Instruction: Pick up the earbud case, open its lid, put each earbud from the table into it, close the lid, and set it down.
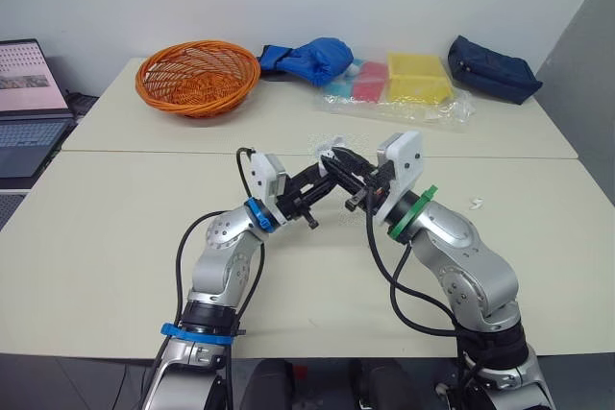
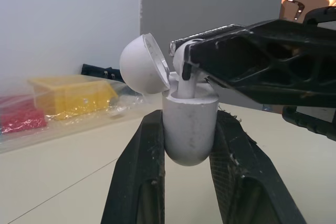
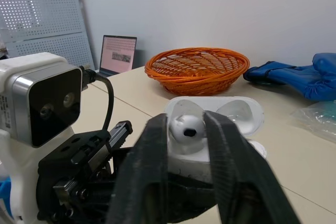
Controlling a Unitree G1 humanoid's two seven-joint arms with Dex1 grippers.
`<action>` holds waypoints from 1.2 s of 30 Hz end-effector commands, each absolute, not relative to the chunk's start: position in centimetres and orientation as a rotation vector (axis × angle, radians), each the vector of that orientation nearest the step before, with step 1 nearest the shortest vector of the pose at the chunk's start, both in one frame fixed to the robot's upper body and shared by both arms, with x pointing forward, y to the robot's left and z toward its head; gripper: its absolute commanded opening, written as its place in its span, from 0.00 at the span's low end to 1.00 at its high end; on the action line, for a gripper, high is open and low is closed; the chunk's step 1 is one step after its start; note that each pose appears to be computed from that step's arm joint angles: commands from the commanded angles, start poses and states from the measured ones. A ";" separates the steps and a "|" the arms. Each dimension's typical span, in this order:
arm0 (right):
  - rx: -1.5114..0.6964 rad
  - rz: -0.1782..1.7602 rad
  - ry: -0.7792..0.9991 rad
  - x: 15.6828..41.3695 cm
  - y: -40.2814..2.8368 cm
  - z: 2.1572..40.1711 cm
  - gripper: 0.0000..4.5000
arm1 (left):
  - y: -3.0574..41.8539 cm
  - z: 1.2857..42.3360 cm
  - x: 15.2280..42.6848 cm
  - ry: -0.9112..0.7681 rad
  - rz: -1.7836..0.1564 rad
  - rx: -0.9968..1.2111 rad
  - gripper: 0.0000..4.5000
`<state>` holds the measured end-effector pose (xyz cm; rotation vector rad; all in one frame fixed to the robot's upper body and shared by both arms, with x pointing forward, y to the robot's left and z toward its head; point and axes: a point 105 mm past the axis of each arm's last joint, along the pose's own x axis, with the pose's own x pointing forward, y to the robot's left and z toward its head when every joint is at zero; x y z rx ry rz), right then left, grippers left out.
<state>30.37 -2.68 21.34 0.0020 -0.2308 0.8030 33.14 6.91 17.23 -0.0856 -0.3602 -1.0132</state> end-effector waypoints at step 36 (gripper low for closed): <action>0.051 -0.151 0.255 34.8 -26.1 14.5 0.92 | 7.5 18.9 33.3 -0.445 -1.007 -0.053 0.17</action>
